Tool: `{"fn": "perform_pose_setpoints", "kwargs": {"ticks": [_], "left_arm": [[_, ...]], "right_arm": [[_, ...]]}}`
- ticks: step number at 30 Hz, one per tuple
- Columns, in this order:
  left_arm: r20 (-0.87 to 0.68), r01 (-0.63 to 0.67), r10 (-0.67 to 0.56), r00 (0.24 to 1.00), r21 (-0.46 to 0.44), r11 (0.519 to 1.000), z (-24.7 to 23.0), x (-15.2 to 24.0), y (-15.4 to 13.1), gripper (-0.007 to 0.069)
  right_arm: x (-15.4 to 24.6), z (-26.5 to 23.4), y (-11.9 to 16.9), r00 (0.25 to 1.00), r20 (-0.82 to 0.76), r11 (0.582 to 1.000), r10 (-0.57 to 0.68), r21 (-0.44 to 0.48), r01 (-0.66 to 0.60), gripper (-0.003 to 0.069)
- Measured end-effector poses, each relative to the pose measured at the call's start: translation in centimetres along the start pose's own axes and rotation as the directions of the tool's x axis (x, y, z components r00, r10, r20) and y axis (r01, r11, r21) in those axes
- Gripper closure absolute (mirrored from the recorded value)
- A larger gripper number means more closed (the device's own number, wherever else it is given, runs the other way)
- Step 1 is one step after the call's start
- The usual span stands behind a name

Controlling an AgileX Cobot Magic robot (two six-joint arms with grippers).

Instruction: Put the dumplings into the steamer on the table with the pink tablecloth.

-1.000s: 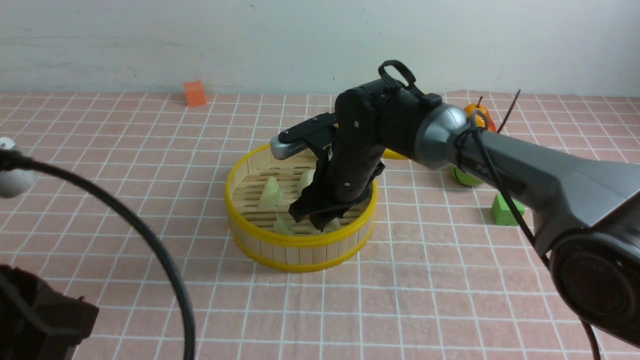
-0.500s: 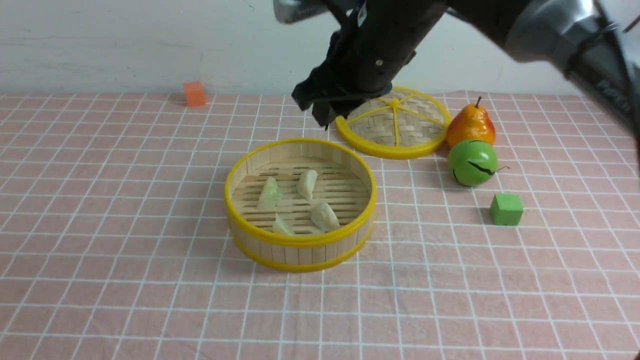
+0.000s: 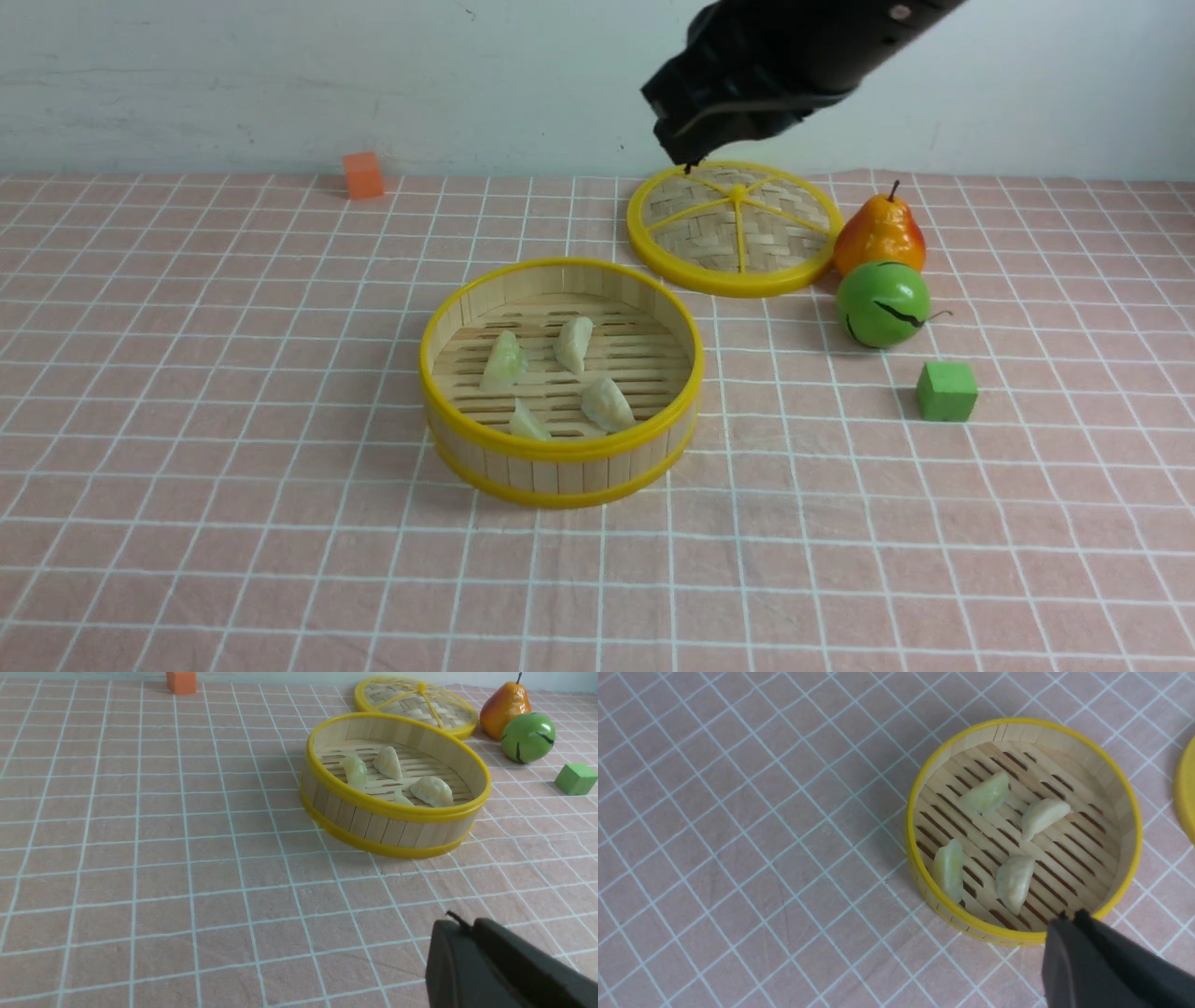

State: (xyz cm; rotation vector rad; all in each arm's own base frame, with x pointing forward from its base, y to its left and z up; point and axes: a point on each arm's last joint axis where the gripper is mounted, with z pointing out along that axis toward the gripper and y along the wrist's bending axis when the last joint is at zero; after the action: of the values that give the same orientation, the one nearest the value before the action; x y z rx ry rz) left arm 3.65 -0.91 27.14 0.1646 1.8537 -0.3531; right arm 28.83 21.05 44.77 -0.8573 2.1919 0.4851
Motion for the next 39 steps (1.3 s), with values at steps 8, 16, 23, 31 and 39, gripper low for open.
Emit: {"fn": "perform_pose_setpoints", "kwargs": {"ticks": [8, 16, 23, 31, 39], "left_arm": [[-0.016, 0.000, 0.000, 1.000, -0.005, 1.000, 0.0, 0.1, 0.0, 0.0589], [-0.020, 0.000, 0.000, 1.000, -0.006, 1.000, 0.0, 0.2, 0.1, 0.0586], [-0.020, 0.000, 0.000, 1.000, -0.006, 1.000, 0.0, 0.2, 0.1, 0.0575], [-0.020, 0.000, 0.000, 1.000, -0.006, 1.000, 0.0, 0.2, 0.1, 0.0568], [-0.020, 0.000, 0.000, 1.000, -0.006, 1.000, 0.0, 0.2, 0.1, 0.0554]], "right_arm": [[6.3, -6.2, 1.1, 0.945, 0.326, 0.997, 0.009, 0.075, -0.035, 0.0669], [14.4, -10.6, 2.3, 0.857, 0.516, 0.993, 0.011, 0.096, -0.071, 0.0665], [19.9, -12.0, 3.2, 0.841, 0.539, 0.994, 0.040, 0.067, -0.090, 0.0659], [22.2, -11.3, 3.3, 0.876, 0.480, 0.994, 0.049, 0.058, -0.088, 0.0651], [22.3, -11.3, 3.1, 0.882, 0.471, 0.993, -0.003, 0.106, -0.053, 0.0646]]}}
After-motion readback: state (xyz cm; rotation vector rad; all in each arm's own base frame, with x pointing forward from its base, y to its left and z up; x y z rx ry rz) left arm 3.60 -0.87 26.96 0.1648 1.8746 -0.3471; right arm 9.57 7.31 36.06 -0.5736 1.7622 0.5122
